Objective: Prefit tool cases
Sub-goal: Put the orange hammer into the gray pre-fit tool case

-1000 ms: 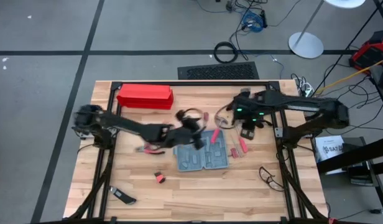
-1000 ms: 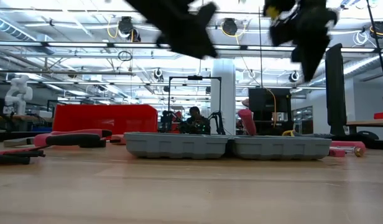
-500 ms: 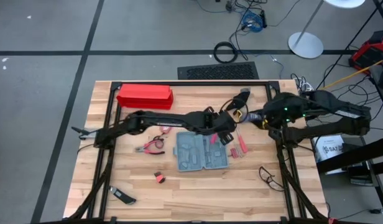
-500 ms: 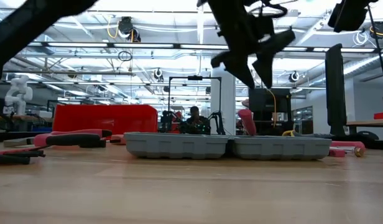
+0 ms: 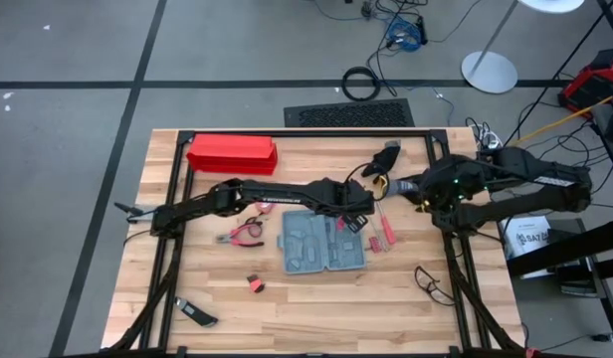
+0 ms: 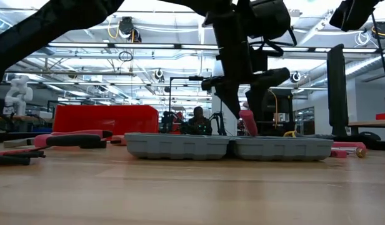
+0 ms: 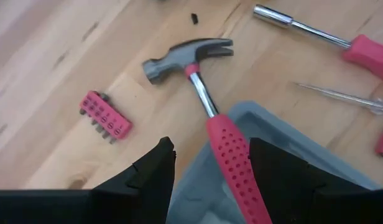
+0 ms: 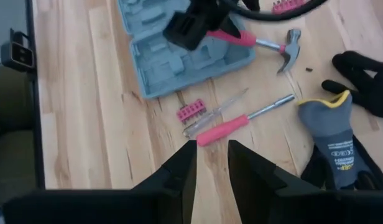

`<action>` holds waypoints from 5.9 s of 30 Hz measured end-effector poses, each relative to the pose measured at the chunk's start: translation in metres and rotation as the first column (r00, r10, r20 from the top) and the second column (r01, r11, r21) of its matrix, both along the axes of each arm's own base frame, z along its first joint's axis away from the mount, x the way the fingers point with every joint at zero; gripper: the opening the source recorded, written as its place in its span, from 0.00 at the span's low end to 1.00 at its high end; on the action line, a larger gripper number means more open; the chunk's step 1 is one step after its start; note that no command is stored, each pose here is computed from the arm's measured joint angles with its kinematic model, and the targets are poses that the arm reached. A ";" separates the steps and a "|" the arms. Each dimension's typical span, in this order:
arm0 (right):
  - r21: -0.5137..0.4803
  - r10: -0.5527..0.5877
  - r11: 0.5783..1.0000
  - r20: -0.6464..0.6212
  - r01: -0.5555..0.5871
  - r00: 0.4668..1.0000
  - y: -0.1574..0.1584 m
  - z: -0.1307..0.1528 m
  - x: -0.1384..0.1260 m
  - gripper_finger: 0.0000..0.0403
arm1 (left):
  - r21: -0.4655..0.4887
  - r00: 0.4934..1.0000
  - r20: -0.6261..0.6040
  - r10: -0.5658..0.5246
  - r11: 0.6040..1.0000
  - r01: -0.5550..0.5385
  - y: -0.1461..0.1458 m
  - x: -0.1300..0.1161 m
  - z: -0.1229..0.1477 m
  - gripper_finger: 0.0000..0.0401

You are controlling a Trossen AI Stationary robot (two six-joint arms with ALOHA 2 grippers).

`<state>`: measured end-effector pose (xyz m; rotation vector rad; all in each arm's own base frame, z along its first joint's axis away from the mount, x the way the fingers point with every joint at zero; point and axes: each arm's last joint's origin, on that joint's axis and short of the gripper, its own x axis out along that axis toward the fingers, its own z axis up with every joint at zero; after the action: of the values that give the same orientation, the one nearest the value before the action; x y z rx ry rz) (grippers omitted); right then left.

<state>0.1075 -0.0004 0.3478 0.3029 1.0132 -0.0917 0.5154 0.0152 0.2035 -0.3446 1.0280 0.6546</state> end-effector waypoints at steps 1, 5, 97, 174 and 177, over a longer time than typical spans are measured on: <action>0.000 0.002 1.000 -0.011 -0.002 1.000 0.000 -0.003 0.001 0.20 | -0.010 1.000 0.001 -0.002 1.000 0.002 -0.001 0.000 0.000 0.52; 0.002 0.004 1.000 -0.070 -0.004 0.998 0.000 -0.023 0.005 0.20 | -0.048 1.000 -0.001 -0.017 0.999 0.017 -0.002 0.000 0.000 0.52; 0.033 0.220 0.975 -0.208 -0.218 0.953 0.012 -0.078 -0.028 0.20 | -0.098 0.737 0.409 0.538 0.829 -0.551 -0.171 -0.020 -0.041 0.21; -0.124 0.235 0.963 -0.062 -0.241 0.970 0.010 -0.071 -0.019 0.20 | 0.252 0.888 0.290 0.356 0.867 -0.430 -0.127 -0.053 0.043 0.50; -0.173 0.204 0.965 0.007 -0.199 0.979 0.009 -0.070 -0.009 0.18 | 0.439 0.967 0.135 0.216 0.862 -0.254 -0.123 -0.064 0.052 0.50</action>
<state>0.0981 0.0084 0.2783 0.0428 0.9992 0.0098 0.4519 -0.1080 0.2557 -0.0827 0.7288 1.0703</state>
